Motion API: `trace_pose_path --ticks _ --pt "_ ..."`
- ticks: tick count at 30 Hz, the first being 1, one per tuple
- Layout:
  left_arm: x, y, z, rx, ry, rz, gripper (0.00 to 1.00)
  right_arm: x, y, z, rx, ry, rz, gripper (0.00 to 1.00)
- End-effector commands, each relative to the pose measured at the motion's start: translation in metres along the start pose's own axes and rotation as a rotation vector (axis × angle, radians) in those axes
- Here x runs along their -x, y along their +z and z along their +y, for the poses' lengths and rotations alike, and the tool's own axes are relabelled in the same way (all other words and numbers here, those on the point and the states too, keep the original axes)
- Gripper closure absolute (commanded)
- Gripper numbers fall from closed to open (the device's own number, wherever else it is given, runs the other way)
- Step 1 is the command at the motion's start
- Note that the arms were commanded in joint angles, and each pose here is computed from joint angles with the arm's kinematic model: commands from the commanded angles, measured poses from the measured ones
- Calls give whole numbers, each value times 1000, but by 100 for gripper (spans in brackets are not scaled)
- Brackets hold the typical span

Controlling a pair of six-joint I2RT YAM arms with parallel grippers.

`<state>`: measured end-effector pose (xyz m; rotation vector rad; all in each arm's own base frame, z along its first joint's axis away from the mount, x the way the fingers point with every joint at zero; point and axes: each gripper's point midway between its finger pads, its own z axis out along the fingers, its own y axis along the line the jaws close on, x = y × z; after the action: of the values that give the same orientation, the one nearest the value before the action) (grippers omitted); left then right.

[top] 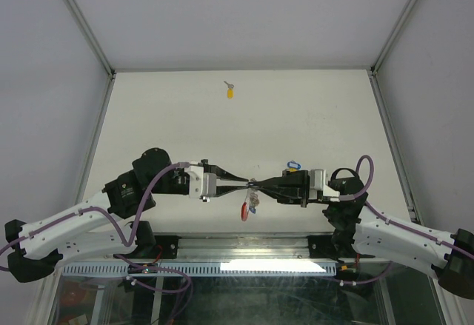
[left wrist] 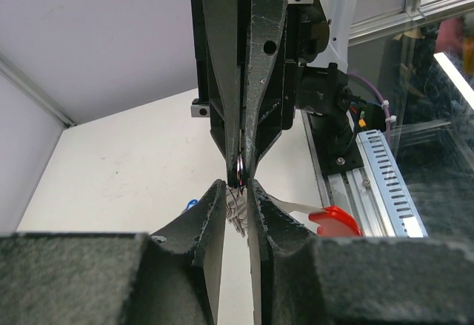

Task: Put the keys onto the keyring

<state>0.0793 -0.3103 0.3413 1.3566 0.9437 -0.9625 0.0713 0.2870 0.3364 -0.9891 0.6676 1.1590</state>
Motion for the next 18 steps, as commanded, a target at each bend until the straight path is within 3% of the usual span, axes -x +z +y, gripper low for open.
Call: trace_pose_path --ticks 1,8,12,18 --pt "19 2 4 3 23 -57 84 37 9 -6 3 -73 -96 100" --pt "13 4 4 -2 9 -35 86 38 9 -5 9 -77 -93 100" --pt "11 6 5 -2 1 -23 100 36 8 -5 12 -78 -80 100" --pt "6 5 12 41 0 5 100 27 8 -4 30 -89 0 100"
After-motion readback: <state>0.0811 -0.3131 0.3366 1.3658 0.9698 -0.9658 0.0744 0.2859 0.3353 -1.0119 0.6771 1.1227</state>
